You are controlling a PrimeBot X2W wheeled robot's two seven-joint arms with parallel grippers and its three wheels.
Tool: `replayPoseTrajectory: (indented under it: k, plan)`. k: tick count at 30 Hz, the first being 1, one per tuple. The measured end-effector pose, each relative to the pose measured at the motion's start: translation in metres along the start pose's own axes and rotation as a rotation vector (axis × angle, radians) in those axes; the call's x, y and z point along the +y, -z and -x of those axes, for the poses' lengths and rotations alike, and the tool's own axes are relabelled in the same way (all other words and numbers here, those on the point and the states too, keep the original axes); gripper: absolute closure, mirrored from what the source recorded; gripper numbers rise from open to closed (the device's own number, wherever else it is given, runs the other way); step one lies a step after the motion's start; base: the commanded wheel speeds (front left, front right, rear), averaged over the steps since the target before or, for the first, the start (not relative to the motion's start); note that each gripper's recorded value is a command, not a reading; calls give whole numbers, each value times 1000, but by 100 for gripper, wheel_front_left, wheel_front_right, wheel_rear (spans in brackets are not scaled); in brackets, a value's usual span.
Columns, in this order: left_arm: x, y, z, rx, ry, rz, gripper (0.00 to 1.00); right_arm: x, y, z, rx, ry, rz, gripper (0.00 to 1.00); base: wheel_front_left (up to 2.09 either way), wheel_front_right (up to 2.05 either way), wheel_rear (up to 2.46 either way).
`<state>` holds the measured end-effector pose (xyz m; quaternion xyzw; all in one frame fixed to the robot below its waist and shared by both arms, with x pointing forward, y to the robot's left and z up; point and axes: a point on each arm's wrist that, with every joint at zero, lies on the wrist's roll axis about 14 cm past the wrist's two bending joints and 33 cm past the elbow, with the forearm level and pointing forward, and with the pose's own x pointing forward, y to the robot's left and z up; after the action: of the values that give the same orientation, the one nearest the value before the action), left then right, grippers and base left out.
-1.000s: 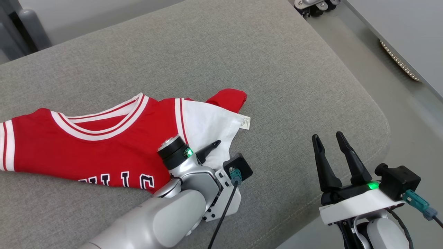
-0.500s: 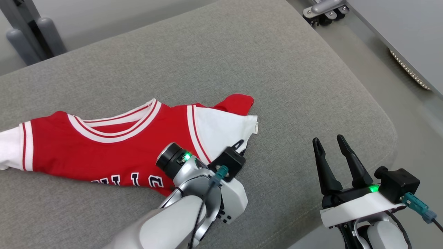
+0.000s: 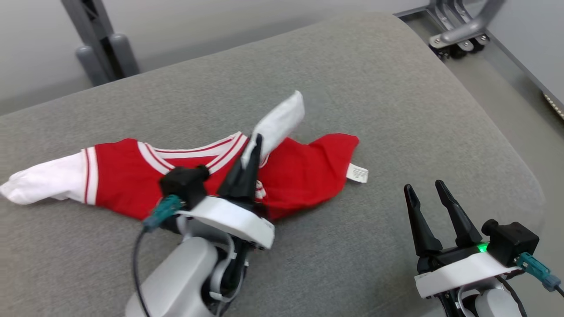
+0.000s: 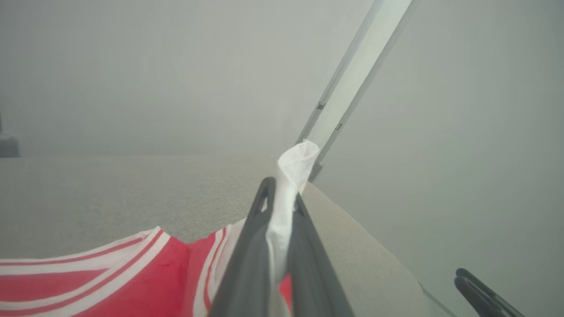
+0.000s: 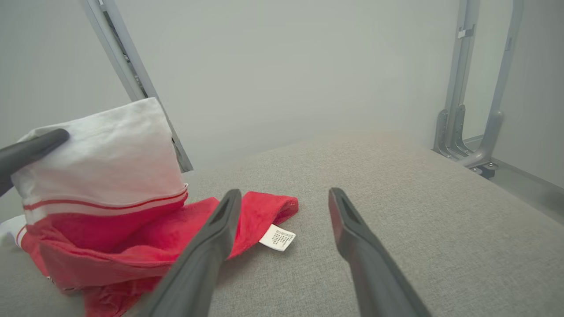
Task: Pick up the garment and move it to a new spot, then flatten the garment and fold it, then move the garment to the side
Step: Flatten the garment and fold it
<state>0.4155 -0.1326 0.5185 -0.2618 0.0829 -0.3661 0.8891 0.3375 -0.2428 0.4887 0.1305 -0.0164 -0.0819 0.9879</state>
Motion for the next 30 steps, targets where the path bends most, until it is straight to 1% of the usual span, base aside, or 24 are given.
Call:
replayPoseTrajectory:
  k: [2, 6, 9, 15, 17, 20, 21, 22, 24, 27, 28, 29, 30]
  plan:
    - [18, -19, 7, -60, -61, 16, 100, 5, 1, -2, 2, -20, 2, 0, 0, 0, 0]
    - [53, -70, 33, -248, -199, 73, 100, 16, 4, -8, 8, -63, 0, 0, 0, 0, 0]
    - [82, -77, 67, -304, -316, 103, 100, 26, 9, -12, 21, -101, -1, 0, 0, 0, 0]
    - [132, -87, 133, -385, -527, 102, 100, 48, 13, -22, 30, -176, -2, 0, 0, 0, 0]
    - [147, -88, 153, -410, -599, 159, 100, 54, 15, -23, 35, -198, -2, 0, 0, 0, 0]
    - [176, -94, 190, -494, -738, 327, 100, 62, 18, -25, 41, -222, -4, 0, 0, 0, 0]
    - [187, -95, 205, -519, -787, 371, 94, 64, 19, -25, 43, -230, -5, 0, 0, 0, 0]
    - [198, -90, 219, -536, -840, 441, 93, 67, 19, -26, 43, -237, -6, 0, 0, 0, 0]
    - [214, -71, 243, -539, -932, 550, 81, 70, 19, -27, 43, -246, -8, 0, 0, 0, 0]
    - [228, -39, 266, -516, -1032, 684, 57, 75, 21, -27, 47, -260, -10, 0, 0, 0, 0]
    - [232, -28, 272, -505, -1065, 728, 37, 75, 21, -27, 48, -262, -10, 0, 0, 0, 0]
    - [236, -18, 278, -497, -1096, 762, 0, 76, 21, -27, 49, -264, -12, 0, 0, 0, 0]
    - [239, -12, 284, -494, -1118, 776, 0, 76, 22, -28, 51, -265, -12, 0, 0, 0, 0]
